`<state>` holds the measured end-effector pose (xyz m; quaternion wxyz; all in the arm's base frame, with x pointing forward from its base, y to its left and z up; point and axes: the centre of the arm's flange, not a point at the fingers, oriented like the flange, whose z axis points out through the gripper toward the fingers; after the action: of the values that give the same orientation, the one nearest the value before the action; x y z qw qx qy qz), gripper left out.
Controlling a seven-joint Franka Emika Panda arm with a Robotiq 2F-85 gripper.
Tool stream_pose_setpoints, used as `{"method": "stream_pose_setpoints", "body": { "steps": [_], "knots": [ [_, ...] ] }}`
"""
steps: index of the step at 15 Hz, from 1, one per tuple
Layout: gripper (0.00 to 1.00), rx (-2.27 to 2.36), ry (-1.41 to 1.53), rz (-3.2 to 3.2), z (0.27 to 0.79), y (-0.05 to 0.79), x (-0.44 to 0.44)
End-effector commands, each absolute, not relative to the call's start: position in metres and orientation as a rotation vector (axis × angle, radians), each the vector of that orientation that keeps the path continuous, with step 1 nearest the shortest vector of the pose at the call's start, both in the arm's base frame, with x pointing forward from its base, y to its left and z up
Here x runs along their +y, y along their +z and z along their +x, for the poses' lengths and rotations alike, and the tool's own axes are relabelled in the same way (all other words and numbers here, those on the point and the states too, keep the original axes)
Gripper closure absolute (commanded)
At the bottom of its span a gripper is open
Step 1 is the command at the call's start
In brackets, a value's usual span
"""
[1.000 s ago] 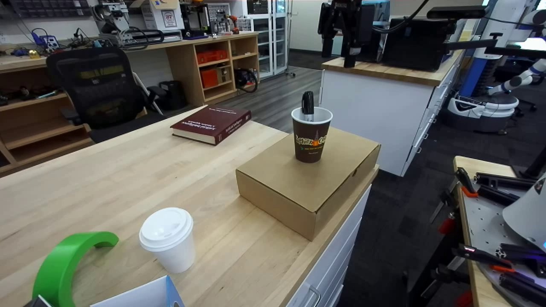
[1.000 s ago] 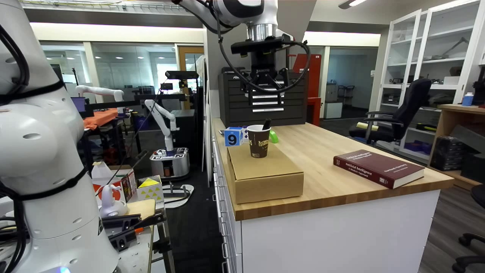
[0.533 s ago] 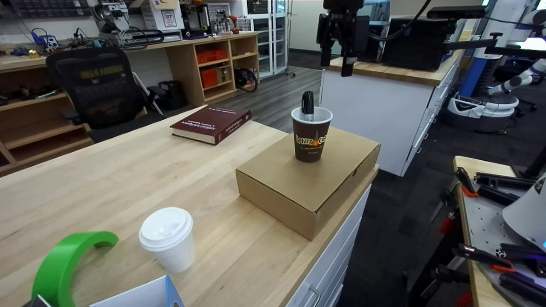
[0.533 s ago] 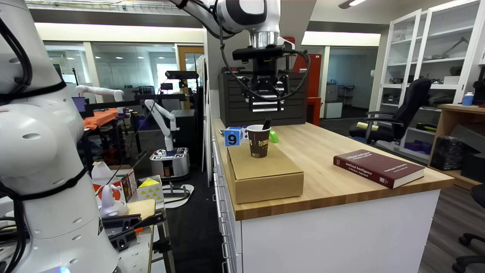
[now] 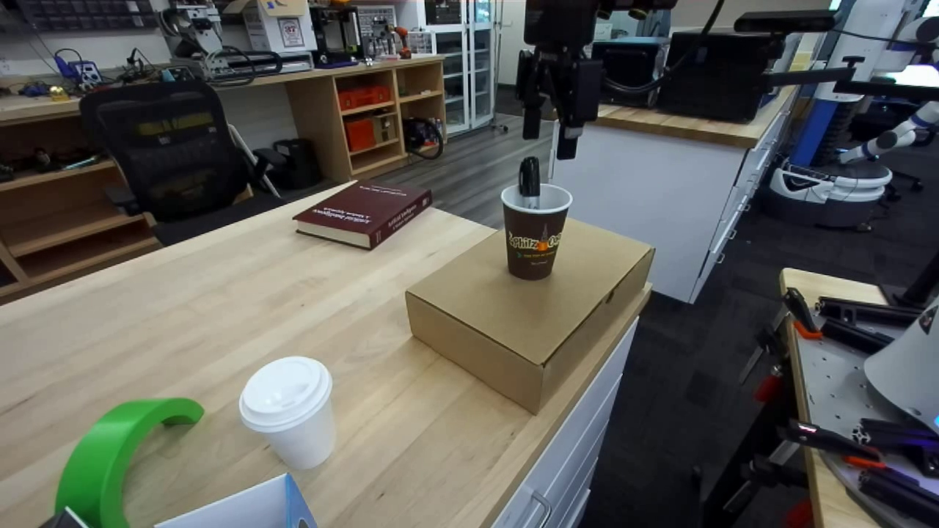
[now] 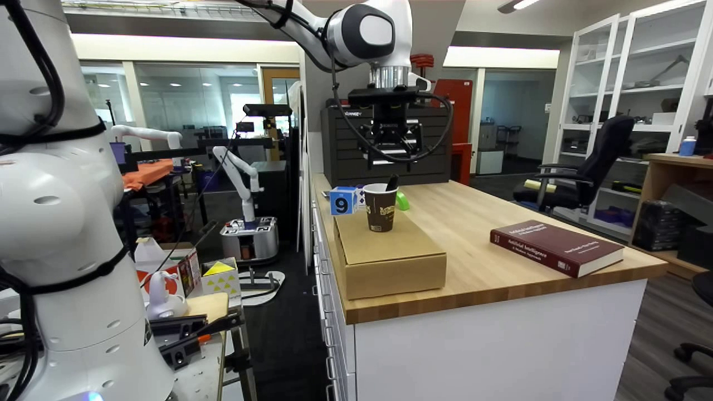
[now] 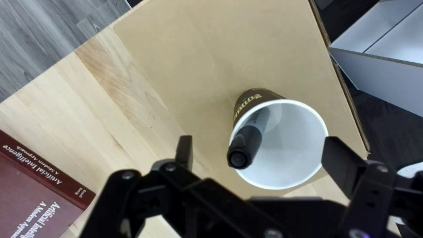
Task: Take the marker out of the cup and put it on the table
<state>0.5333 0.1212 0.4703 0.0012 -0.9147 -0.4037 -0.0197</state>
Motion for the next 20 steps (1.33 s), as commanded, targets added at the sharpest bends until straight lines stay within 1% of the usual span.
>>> {"method": "stream_pose_setpoints", "body": {
  "steps": [1, 16, 17, 18, 20],
  "knots": [
    [0.0, -1.295, -0.074, -2.84, 0.544, 0.47, 0.14],
    [0.0, -1.287, -0.011, -2.834, 0.561, 0.439, 0.134],
    [0.24, -1.285, -0.011, -2.834, 0.558, 0.443, 0.134],
    [0.26, -1.282, -0.014, -2.833, 0.559, 0.442, 0.133],
    [0.39, -1.284, -0.018, -2.833, 0.56, 0.444, 0.132]
  ]
}}
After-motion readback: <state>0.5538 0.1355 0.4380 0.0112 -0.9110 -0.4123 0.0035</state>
